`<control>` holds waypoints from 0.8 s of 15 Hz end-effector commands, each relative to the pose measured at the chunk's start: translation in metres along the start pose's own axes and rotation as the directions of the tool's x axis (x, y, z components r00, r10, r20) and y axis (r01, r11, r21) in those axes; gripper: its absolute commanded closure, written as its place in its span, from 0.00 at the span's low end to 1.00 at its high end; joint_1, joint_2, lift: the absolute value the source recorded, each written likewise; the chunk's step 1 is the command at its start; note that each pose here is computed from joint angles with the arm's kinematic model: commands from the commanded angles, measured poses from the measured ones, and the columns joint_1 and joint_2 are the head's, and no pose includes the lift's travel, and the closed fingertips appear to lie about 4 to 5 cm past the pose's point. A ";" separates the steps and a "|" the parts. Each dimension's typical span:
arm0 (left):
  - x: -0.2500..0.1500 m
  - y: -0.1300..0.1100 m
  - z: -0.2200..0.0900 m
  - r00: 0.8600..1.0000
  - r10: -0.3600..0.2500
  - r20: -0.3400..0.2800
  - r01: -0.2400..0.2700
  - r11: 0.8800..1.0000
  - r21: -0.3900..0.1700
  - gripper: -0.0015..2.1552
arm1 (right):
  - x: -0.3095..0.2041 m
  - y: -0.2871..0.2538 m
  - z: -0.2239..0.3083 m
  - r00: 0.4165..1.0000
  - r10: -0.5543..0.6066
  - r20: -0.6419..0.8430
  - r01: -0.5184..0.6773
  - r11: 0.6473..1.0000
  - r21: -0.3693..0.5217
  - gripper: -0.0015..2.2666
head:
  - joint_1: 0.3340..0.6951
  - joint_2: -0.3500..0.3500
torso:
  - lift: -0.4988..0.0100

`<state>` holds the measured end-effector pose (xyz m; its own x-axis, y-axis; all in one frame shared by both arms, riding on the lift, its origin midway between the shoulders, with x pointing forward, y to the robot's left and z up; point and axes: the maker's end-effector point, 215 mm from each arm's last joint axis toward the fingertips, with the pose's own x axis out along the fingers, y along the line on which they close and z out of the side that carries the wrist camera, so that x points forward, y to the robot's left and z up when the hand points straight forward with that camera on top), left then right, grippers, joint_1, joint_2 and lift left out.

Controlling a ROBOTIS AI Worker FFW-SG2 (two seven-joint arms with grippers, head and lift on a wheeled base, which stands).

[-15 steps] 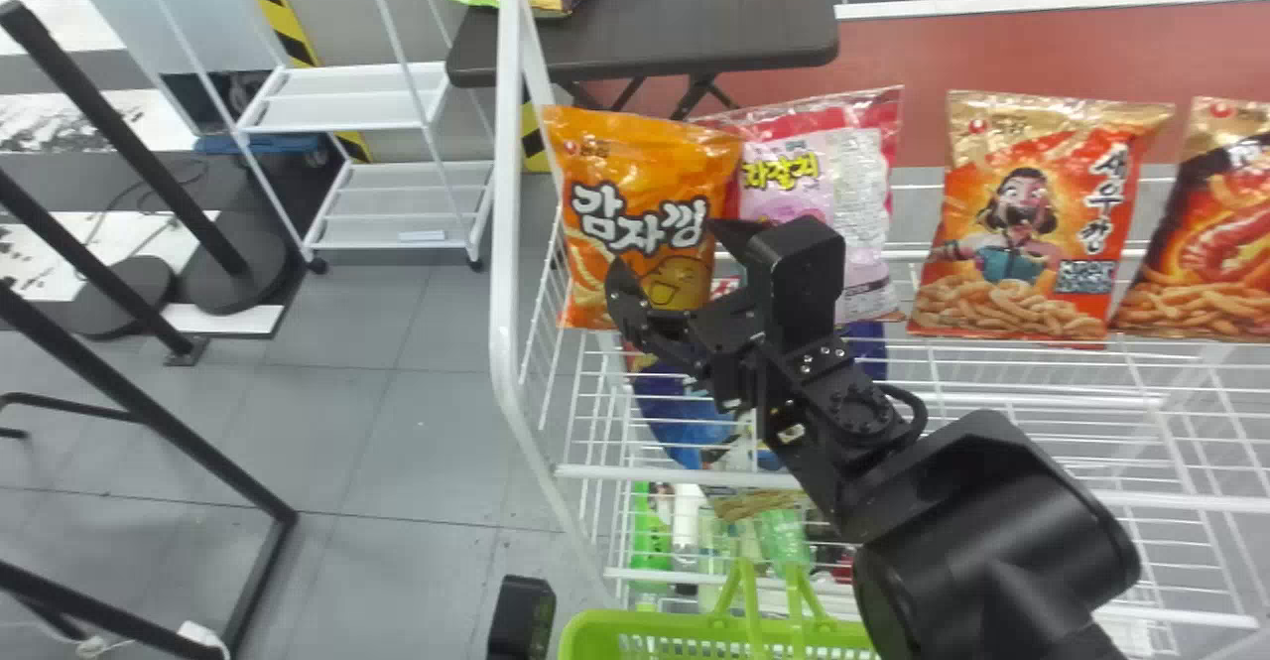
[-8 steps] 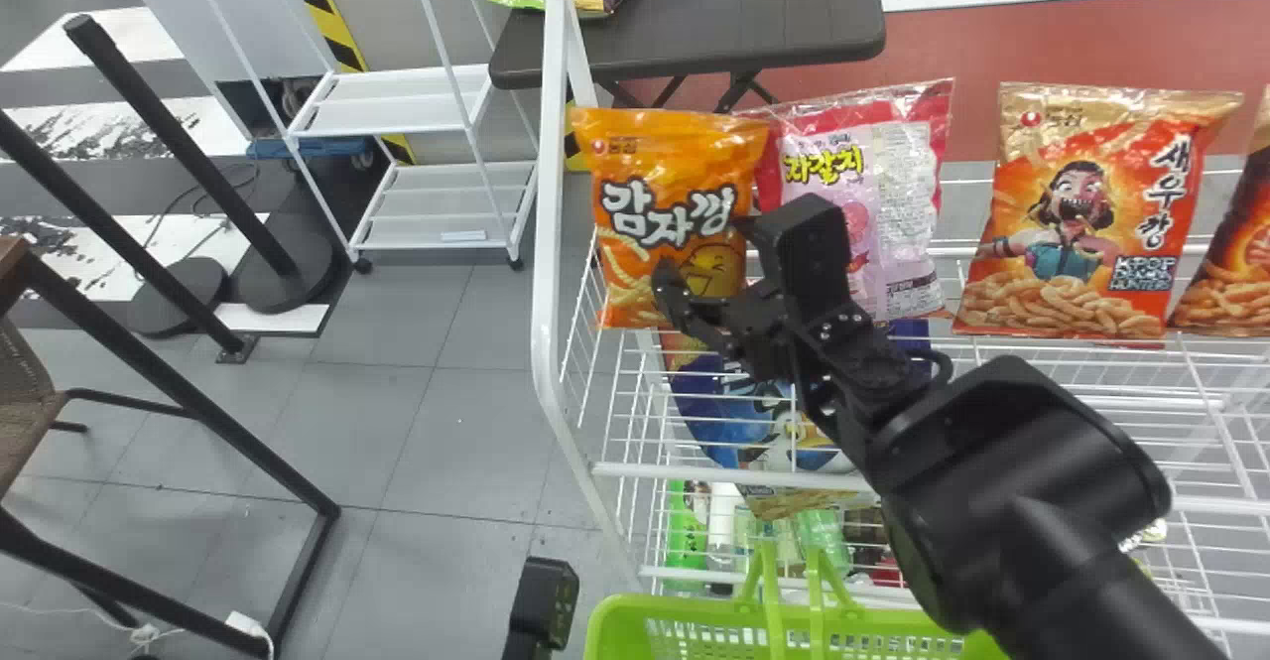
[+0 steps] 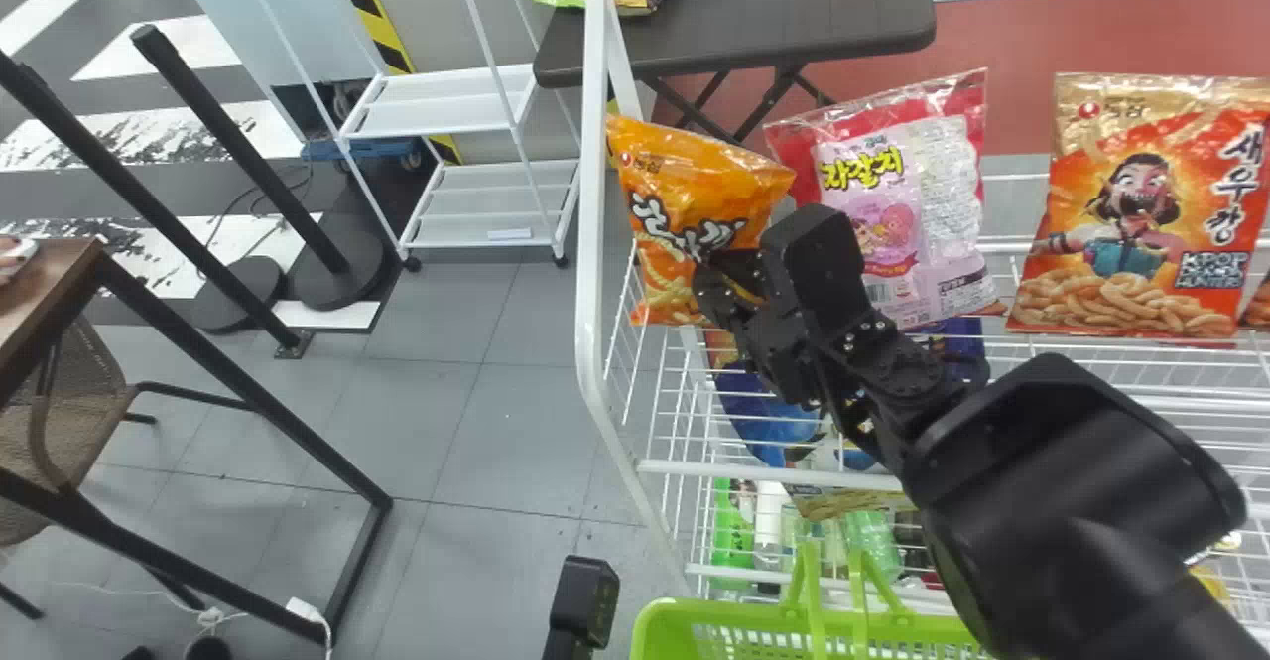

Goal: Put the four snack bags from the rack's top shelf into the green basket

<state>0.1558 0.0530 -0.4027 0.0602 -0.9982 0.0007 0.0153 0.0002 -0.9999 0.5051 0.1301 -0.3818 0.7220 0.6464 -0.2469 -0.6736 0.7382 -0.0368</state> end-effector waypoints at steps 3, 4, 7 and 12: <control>0.000 -0.001 -0.002 1.000 -0.004 0.003 0.004 1.000 -0.003 1.00 | -0.035 0.032 0.014 1.000 0.012 0.024 -0.013 1.000 0.005 0.96 | 1.00 0.98 | 0.98; 0.001 -0.001 -0.002 1.000 -0.005 0.001 0.005 1.000 -0.004 1.00 | -0.050 0.037 0.018 1.000 -0.007 0.026 0.007 1.000 0.003 0.96 | 1.00 0.99 | 0.98; 0.004 -0.002 -0.002 1.000 -0.006 0.001 0.006 1.000 -0.001 1.00 | -0.101 0.029 0.056 0.991 -0.093 0.092 0.090 0.995 0.044 0.96 | 1.00 0.98 | 0.98; 0.005 0.001 0.004 1.000 0.019 0.002 -0.019 1.000 0.015 1.00 | -0.222 -0.038 0.043 0.963 -0.261 0.071 0.258 0.965 0.047 0.96 | 1.00 0.77 | 0.98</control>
<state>0.1586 0.0485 -0.4035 0.0625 -0.9980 -0.0137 0.0257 0.0154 -0.9996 0.3905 -0.0043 -0.2896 0.8683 0.4716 -0.1538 -0.4823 0.8751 -0.0395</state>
